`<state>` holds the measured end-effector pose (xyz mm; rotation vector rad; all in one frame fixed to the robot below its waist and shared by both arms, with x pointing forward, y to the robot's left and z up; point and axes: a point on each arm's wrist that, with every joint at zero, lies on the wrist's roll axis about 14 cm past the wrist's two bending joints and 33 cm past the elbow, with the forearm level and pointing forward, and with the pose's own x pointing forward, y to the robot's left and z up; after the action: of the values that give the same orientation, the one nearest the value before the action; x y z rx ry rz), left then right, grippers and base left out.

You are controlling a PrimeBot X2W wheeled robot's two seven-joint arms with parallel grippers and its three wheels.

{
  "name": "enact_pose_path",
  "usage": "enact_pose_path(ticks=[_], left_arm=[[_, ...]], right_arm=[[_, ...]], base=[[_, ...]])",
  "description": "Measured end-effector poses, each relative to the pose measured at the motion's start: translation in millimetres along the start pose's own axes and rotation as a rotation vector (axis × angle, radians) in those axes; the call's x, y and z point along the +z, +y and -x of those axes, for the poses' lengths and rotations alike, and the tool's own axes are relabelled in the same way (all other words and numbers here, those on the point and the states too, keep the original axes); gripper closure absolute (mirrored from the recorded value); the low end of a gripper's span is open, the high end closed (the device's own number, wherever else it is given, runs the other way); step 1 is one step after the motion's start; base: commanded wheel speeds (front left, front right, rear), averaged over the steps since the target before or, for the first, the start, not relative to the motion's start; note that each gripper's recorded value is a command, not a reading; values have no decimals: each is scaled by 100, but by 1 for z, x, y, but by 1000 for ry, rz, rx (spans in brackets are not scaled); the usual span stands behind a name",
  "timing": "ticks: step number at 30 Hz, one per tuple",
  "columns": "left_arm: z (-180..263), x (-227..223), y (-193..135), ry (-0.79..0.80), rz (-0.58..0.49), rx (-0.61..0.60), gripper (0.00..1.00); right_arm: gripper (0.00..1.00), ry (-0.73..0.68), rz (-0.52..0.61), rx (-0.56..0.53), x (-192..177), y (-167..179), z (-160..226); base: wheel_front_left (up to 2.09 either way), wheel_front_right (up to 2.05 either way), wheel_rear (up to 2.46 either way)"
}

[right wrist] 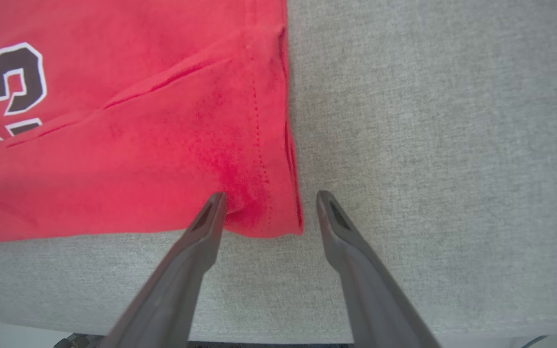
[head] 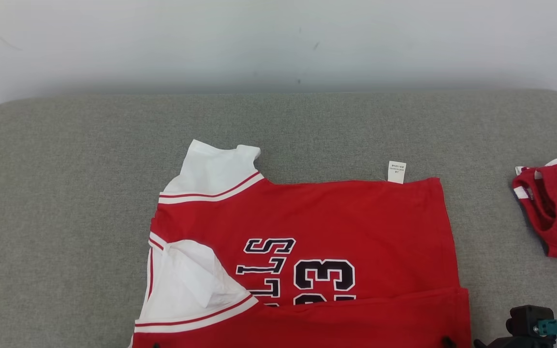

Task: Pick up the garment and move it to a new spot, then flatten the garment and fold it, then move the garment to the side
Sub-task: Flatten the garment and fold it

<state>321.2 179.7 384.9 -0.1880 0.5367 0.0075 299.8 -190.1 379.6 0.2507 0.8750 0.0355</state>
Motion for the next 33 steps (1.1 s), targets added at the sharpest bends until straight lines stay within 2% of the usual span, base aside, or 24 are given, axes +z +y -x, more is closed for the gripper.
enact_pose_path(ticks=[6,13,14,16,22,26,33], left_arm=[[0,2,12,-26,2,36,0],[3,25,24,-128,0,69,0],[4,40,22,-187,-5,62,0],[6,56,18,-254,-11,51,0],[5,105,-3,-423,-47,-15,0],[-3,120,-19,-448,-67,-70,0],[-39,149,-49,-425,-131,-182,0]], right_arm=[[0,-66,1,-23,12,-7,2],[0,-242,15,-51,52,-14,13],[0,-324,15,-53,70,-14,18],[0,-396,16,-51,85,-13,23],[0,-558,47,-17,114,2,30],[0,-629,72,13,129,15,33],[0,-641,135,76,145,45,22]], base=[[0,0,0],[0,0,0],[0,0,0],[0,0,0],[0,0,0],[0,0,0],[0,0,0]])
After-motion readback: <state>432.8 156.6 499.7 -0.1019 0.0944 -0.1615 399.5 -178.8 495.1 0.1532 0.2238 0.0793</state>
